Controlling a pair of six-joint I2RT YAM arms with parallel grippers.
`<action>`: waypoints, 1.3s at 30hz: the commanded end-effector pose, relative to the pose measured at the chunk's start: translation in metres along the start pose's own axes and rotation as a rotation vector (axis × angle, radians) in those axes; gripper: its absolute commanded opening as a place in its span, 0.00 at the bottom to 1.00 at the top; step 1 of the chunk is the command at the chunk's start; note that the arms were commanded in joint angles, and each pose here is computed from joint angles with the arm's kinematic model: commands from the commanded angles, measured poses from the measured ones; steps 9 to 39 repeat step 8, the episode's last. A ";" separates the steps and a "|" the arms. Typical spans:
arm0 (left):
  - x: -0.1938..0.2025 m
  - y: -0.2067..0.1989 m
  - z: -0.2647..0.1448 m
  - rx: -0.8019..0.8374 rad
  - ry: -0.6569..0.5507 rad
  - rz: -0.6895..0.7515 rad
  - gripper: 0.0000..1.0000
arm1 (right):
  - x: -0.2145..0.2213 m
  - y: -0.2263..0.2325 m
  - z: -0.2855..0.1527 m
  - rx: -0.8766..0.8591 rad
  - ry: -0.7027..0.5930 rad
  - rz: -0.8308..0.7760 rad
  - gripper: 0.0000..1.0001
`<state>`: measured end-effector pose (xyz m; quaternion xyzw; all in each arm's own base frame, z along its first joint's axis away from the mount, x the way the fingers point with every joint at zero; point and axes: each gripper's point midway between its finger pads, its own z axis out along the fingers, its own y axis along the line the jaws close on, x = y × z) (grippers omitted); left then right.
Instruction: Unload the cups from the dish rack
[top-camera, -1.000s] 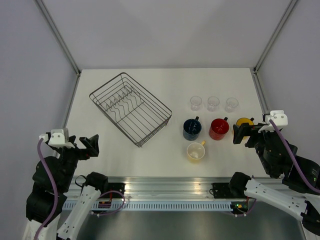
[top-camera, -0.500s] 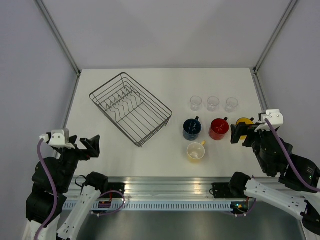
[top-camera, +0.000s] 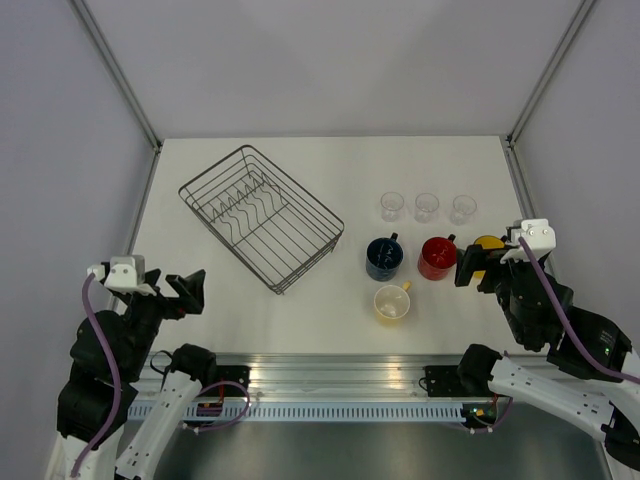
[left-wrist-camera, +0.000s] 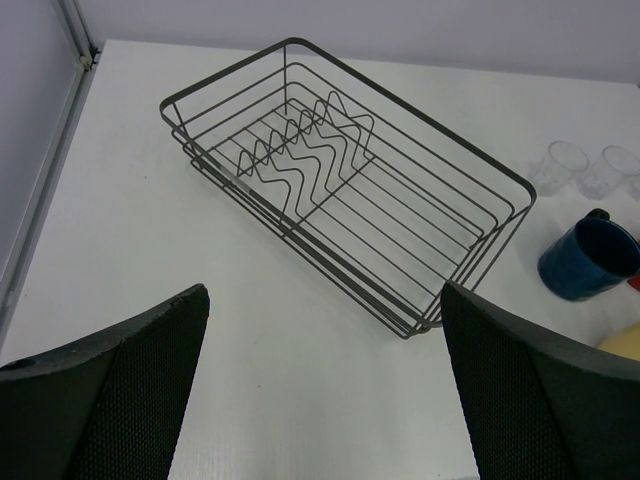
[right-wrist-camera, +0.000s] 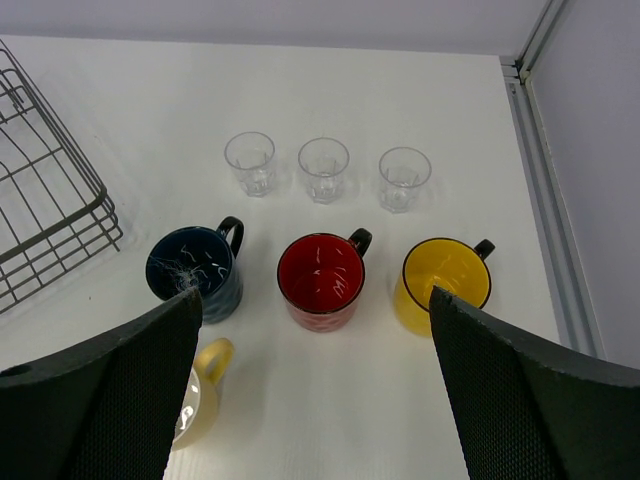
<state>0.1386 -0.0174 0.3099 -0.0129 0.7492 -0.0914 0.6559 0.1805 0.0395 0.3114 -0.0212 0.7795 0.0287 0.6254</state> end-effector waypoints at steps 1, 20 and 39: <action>-0.011 -0.004 0.001 0.022 -0.048 0.003 1.00 | -0.004 0.000 0.000 -0.003 -0.017 0.006 0.98; -0.012 -0.005 0.002 0.026 -0.049 0.003 1.00 | -0.005 0.001 0.000 -0.004 -0.018 0.006 0.98; -0.012 -0.005 0.002 0.026 -0.049 0.003 1.00 | -0.005 0.001 0.000 -0.004 -0.018 0.006 0.98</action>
